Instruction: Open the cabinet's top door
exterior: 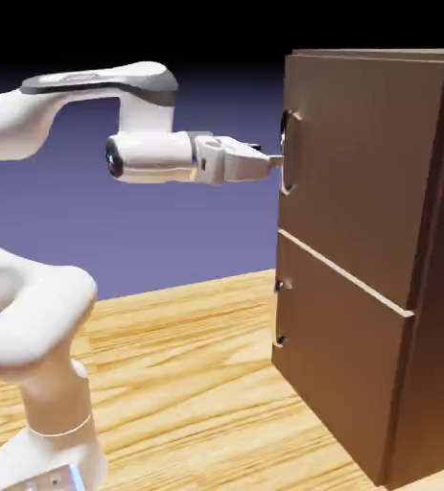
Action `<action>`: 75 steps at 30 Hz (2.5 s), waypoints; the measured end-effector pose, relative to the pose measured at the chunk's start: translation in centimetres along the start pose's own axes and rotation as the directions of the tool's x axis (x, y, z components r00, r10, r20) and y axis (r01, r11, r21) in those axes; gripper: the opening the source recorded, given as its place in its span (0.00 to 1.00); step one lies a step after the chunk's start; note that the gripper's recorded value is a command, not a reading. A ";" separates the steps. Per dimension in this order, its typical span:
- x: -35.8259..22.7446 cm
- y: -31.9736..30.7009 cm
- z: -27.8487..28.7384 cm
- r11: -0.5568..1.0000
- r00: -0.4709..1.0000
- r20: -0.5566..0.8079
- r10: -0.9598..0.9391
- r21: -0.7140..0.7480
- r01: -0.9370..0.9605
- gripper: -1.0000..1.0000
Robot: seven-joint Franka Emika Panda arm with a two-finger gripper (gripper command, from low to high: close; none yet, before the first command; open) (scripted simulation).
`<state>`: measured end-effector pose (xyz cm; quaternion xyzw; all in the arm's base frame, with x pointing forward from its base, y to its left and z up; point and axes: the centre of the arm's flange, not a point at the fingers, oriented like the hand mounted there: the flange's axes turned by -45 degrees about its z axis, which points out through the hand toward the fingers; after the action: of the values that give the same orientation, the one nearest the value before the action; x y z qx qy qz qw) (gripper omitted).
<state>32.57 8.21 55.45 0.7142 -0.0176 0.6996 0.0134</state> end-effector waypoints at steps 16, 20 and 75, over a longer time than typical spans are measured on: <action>-0.4 0.4 2.1 0.996 1.000 -0.021 -0.005 0.086 0.007 0.00; -0.5 1.8 -0.3 0.987 1.000 -0.021 -0.005 0.160 0.009 0.00; -0.6 35.5 -17.5 0.332 1.000 -0.021 -0.005 0.943 0.021 0.00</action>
<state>13.54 -26.53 54.99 0.5857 0.3960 0.5859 -0.3960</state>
